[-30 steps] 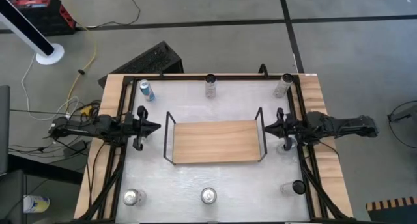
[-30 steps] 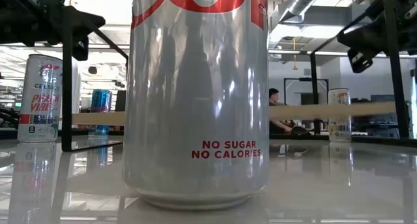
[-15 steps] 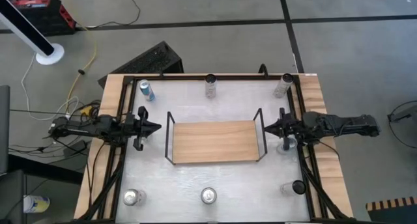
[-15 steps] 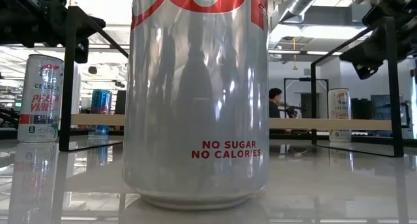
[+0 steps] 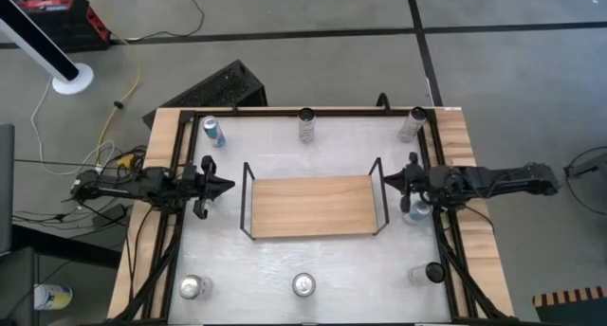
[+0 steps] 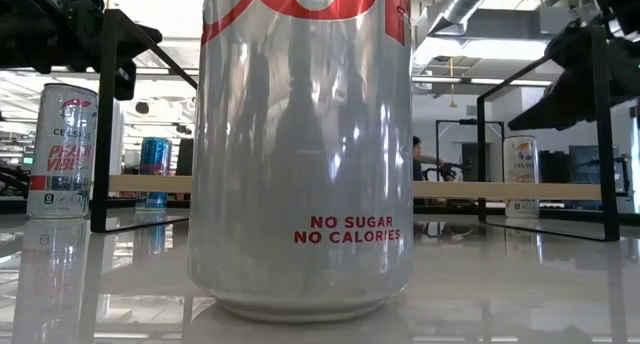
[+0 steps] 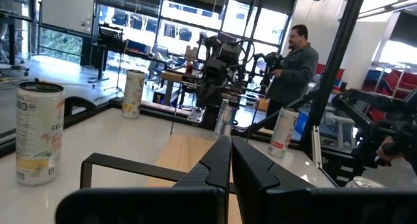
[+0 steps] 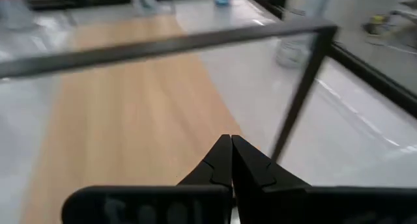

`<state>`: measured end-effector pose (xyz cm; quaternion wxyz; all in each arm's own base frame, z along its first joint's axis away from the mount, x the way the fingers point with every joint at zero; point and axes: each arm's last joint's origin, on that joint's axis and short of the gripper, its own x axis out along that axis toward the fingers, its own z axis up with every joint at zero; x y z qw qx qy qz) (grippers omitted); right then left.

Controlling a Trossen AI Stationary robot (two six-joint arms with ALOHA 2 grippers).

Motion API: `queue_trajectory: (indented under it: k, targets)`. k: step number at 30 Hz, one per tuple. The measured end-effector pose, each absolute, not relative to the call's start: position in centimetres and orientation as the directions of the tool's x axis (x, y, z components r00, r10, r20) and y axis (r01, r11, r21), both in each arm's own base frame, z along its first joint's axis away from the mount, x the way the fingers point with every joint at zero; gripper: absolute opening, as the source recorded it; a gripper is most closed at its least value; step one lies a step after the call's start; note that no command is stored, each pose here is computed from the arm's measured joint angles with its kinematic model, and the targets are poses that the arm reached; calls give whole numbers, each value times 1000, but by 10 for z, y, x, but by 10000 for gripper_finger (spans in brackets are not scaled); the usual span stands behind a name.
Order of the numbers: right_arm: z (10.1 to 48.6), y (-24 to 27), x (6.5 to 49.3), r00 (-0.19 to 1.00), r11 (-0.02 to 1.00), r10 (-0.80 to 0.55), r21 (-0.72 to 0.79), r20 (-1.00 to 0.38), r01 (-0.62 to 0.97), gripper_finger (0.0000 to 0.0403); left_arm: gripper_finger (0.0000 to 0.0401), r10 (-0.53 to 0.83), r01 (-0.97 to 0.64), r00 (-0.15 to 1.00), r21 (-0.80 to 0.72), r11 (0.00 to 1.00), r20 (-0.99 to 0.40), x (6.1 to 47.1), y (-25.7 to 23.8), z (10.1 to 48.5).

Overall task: Place canned beverage on shelf
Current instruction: Put the left white-yellow soda can on the shelf

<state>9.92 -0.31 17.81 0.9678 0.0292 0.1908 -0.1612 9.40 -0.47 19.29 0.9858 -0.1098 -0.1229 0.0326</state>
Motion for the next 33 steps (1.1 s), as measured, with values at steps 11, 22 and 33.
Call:
queue_trajectory:
  k: [11, 22, 33]
  targets:
    - [176, -13, 111, 751, 886, -440, -103, -492, 452, 22, 0, 131, -86, 963, -191, 978, 236, 94, -3, 193]
    - [207, -37, 111, 551, 694, -692, -224, -466, 684, 22, 0, 193, -152, 954, -182, 971, 232, 94, -2, 193]
    - [300, -54, 96, 449, 503, -854, -199, -262, 841, 23, 0, 193, -149, 954, -192, 970, 230, 94, -2, 193]
